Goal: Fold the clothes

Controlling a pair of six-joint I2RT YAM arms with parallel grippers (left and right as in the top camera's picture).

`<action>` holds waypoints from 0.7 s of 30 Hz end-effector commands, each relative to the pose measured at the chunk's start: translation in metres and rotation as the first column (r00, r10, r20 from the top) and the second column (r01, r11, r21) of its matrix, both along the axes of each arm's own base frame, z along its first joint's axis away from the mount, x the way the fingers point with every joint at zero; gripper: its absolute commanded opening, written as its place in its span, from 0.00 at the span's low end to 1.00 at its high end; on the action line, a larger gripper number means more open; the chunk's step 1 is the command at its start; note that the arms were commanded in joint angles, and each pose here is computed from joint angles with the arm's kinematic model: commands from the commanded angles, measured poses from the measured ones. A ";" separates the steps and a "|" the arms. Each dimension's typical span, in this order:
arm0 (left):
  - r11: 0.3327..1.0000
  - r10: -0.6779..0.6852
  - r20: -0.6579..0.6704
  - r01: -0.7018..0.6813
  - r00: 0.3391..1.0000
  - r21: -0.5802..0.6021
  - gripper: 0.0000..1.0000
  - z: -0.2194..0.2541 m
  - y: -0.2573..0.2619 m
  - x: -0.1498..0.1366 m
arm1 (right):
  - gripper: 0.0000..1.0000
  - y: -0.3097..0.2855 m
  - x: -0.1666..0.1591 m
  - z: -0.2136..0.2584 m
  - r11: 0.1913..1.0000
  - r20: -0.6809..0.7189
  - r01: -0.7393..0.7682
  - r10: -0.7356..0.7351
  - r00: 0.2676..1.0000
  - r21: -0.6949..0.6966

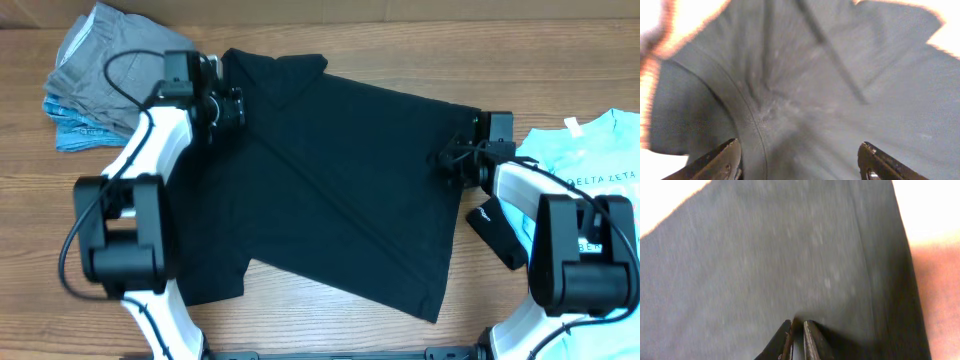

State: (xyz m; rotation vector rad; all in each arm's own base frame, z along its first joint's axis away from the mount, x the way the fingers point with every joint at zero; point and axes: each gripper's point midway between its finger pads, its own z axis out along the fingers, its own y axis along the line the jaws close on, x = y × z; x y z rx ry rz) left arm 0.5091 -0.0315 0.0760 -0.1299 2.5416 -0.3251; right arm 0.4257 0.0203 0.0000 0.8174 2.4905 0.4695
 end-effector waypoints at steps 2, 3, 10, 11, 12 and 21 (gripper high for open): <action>0.996 -0.007 0.141 -0.005 0.990 0.085 0.82 0.094 0.013 -0.009 | 0.11 -0.047 -0.003 -0.044 0.984 -0.092 0.127 -0.139 0.986 -0.127; 0.994 0.011 0.121 -0.025 0.993 0.110 0.83 0.100 0.019 -0.019 | 0.11 -0.059 0.004 -0.041 0.979 -0.083 0.154 -0.166 0.983 -0.132; 0.983 0.055 -0.024 -0.050 0.998 0.176 0.82 0.091 0.032 -0.059 | 0.09 -0.079 0.046 0.003 0.994 0.011 0.085 -0.084 0.996 -0.064; 0.983 0.055 -0.046 -0.046 0.997 0.177 0.80 0.088 0.032 -0.063 | 0.17 -0.075 0.050 0.010 0.998 0.022 0.033 -0.032 0.999 -0.058; 0.983 0.056 -0.062 -0.044 0.996 0.181 0.79 0.086 0.032 -0.067 | 0.24 -0.071 0.053 0.015 0.999 0.025 -0.007 0.008 1.000 -0.054; 0.968 0.101 -0.182 -0.055 0.978 0.245 0.77 0.107 0.044 -0.111 | 0.43 -0.048 0.051 0.122 0.988 0.120 -0.151 0.152 0.981 -0.019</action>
